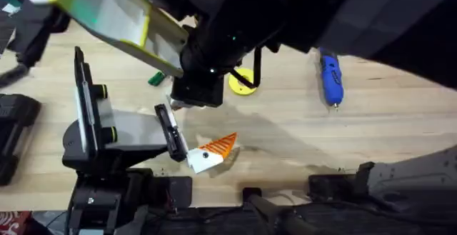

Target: Pick up the gripper from the table and insert it into the empty holder that is missing its gripper. Then pick up a screw, insert it into the mounting hole, and use the screwdriver to tighten it. Finally, clean up the table by picking up the vegetable and placing it into the bucket.

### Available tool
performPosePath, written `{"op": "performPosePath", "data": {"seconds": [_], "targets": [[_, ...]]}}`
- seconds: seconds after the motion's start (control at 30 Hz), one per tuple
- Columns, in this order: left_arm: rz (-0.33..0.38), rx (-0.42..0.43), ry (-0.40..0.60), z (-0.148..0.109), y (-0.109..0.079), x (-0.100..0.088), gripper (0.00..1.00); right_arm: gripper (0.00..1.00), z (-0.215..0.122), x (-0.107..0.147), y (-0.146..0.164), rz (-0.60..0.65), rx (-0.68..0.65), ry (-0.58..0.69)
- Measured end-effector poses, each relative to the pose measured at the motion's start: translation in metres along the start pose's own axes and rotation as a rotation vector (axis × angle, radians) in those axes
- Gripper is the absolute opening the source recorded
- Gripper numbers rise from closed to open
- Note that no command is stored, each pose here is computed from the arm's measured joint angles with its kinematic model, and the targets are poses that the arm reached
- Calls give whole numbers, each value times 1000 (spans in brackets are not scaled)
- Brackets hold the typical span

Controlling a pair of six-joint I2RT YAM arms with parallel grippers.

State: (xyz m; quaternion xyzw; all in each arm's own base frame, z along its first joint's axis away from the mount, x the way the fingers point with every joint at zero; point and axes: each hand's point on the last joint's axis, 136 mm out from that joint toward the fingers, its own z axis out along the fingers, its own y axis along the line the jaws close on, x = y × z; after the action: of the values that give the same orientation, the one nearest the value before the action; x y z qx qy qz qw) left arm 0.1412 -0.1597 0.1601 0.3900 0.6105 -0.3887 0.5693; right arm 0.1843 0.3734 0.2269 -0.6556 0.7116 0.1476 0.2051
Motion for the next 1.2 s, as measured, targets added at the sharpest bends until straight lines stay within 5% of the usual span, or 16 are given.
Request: {"op": "performPosePath", "data": {"seconds": [1.2], "targets": [[-11,8,0,0,-1,0,986,5,11,1,-5,4,9,-14]]}}
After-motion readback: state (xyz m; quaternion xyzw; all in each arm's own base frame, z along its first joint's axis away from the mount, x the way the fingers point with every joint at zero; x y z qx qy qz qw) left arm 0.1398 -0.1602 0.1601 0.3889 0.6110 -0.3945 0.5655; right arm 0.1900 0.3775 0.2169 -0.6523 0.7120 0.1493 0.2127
